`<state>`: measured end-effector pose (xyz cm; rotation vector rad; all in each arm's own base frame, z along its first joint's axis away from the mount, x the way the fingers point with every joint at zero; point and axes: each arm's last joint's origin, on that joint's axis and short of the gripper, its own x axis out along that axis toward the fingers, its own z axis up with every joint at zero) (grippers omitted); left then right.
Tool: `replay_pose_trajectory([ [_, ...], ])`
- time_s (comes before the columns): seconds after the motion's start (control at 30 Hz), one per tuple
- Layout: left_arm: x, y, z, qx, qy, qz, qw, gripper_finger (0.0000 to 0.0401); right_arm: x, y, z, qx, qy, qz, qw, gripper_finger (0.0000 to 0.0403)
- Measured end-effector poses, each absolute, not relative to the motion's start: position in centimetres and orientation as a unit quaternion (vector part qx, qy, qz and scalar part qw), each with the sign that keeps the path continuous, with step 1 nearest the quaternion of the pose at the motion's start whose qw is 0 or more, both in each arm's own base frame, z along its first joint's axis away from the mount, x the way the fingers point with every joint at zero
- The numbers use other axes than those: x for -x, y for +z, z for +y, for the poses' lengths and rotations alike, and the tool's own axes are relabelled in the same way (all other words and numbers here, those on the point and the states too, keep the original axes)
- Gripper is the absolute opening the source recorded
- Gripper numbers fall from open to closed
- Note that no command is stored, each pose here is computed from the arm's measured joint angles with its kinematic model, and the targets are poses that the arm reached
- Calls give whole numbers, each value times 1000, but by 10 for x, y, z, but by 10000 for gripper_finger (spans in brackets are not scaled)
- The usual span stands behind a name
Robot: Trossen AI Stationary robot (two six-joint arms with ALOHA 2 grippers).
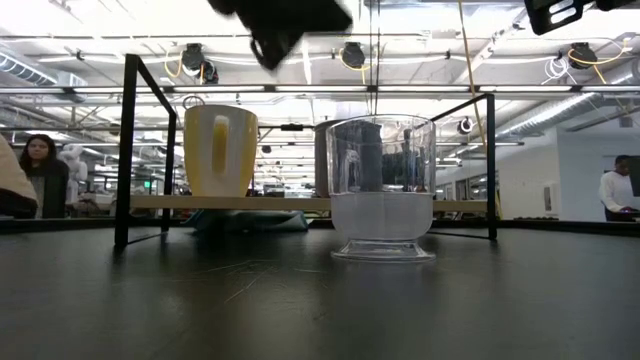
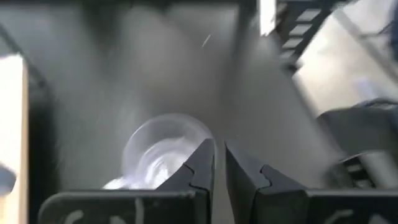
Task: Stack small to large cups/mugs on shelf
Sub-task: Put the transparent mug on the shelf
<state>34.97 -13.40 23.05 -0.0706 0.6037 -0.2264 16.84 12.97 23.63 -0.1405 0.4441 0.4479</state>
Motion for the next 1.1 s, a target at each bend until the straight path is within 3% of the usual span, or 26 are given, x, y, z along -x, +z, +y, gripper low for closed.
replay_pose_trajectory([
  [0.13,-364,220,-123,36,-96,333,937,59,-168,236,129,71,220,222,947,0],
  [0.53,-377,247,-117,13,-103,359,928,176,-168,234,129,74,219,228,946,0],
  [1.1,-369,240,-150,-36,-166,371,913,189,-164,218,126,66,217,234,945,0],
])
